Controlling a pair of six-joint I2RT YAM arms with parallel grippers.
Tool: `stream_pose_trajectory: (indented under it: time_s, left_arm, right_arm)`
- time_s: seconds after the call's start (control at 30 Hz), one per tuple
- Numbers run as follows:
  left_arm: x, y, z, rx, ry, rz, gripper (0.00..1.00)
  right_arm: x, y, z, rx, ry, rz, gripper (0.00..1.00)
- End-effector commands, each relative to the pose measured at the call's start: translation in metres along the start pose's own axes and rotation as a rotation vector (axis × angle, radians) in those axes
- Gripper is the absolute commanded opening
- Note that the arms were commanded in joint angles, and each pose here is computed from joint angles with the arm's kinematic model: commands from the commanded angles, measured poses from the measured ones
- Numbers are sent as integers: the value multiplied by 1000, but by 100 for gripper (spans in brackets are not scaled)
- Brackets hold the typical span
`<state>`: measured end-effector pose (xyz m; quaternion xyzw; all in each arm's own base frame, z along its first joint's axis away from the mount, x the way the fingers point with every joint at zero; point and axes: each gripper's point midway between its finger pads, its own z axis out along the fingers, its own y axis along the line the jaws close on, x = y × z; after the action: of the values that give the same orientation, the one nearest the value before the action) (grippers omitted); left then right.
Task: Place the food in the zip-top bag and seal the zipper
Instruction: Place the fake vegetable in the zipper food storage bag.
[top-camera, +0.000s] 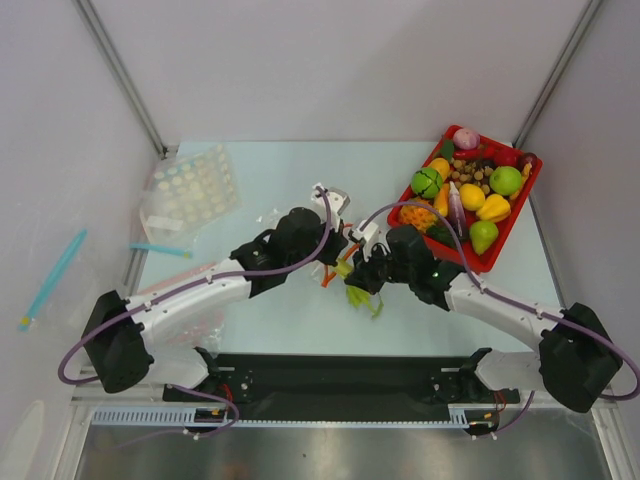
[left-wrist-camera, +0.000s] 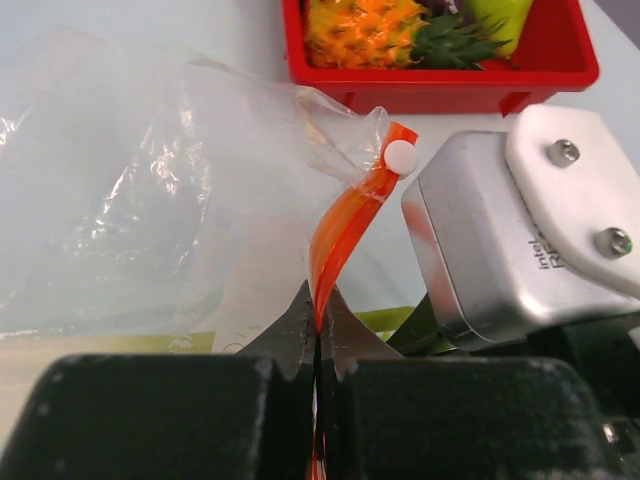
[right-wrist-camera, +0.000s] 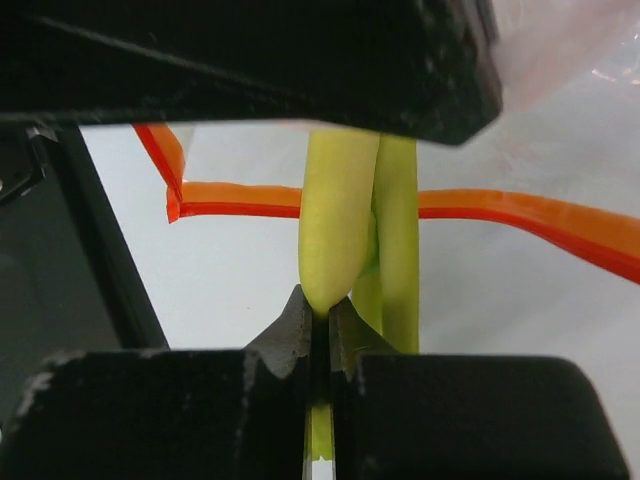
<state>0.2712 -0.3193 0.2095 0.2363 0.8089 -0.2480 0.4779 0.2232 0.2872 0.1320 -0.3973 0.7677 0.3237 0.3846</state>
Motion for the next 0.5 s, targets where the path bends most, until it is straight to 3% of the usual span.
stream_pose_trajectory:
  time_s: [0.0, 0.3, 0.47]
  left_arm:
    - [-13, -20, -4, 97, -52, 21, 0]
    - [-3, -30, 7, 117, 13, 49, 0]
    - [-5, -54, 0, 254, 0, 33, 0]
  right_arm:
    - [-36, 9, -11, -22, -145, -11, 0]
    - [-50, -7, -25, 43, -232, 41, 0]
    - [-52, -11, -30, 61, -265, 35, 0]
